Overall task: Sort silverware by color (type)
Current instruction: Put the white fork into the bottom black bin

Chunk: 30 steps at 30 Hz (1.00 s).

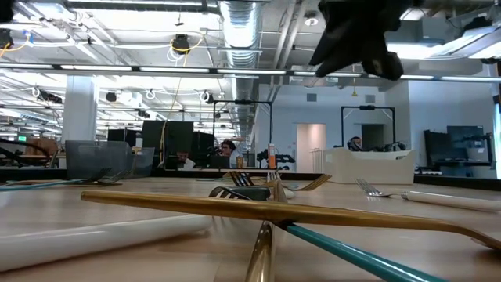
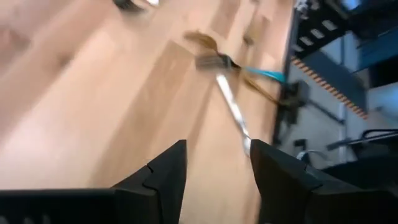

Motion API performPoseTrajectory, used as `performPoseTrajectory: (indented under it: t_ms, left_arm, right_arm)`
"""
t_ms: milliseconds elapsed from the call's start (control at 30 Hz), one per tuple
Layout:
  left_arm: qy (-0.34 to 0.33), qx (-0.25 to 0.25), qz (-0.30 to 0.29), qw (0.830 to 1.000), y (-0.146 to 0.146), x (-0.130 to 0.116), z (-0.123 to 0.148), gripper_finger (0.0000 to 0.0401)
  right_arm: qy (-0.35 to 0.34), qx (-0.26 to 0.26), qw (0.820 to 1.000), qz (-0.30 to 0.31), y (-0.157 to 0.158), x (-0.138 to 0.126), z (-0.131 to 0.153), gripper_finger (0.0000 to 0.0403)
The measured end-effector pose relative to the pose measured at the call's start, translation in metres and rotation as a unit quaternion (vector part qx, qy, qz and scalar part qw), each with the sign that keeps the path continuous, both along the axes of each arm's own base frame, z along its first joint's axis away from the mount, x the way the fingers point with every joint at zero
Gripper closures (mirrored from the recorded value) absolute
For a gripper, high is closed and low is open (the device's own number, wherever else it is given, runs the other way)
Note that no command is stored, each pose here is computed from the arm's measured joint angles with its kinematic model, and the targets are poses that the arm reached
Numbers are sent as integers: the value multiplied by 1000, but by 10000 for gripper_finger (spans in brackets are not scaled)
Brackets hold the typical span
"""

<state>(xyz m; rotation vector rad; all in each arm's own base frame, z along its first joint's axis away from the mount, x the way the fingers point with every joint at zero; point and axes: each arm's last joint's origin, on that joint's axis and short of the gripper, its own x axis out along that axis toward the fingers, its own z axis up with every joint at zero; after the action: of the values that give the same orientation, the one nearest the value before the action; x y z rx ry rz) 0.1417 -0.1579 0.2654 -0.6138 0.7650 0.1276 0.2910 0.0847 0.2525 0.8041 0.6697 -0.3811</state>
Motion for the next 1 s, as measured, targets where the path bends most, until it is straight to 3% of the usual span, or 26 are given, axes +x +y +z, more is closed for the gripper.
performPoseTrajectory:
  t_ms: [233, 400, 567, 767, 900, 1000]
  left_arm:
    - [27, 63, -32, 997, 26, 30, -4, 234]
    - [34, 65, -39, 997, 30, 32, -4, 234]
    - [30, 82, -39, 995, 30, 31, -5, 234]
    - [9, 107, -13, 994, 35, 36, -3, 234]
    - [14, 97, -12, 995, 36, 37, -3, 234]
    - [22, 81, -18, 996, 35, 36, -4, 234]
  right_arm:
    - [5, -17, 1000, 18, 23, -4, -6, 308]
    - [132, 58, 984, -100, 32, -28, -29, 316]
    - [199, 35, 971, -129, 35, -42, -39, 312]
    - [243, 4, 967, -74, 35, -30, -60, 268]
    - [281, 2, 955, -92, 31, -22, -81, 227]
    - [307, 11, 942, -132, 29, -17, -99, 218]
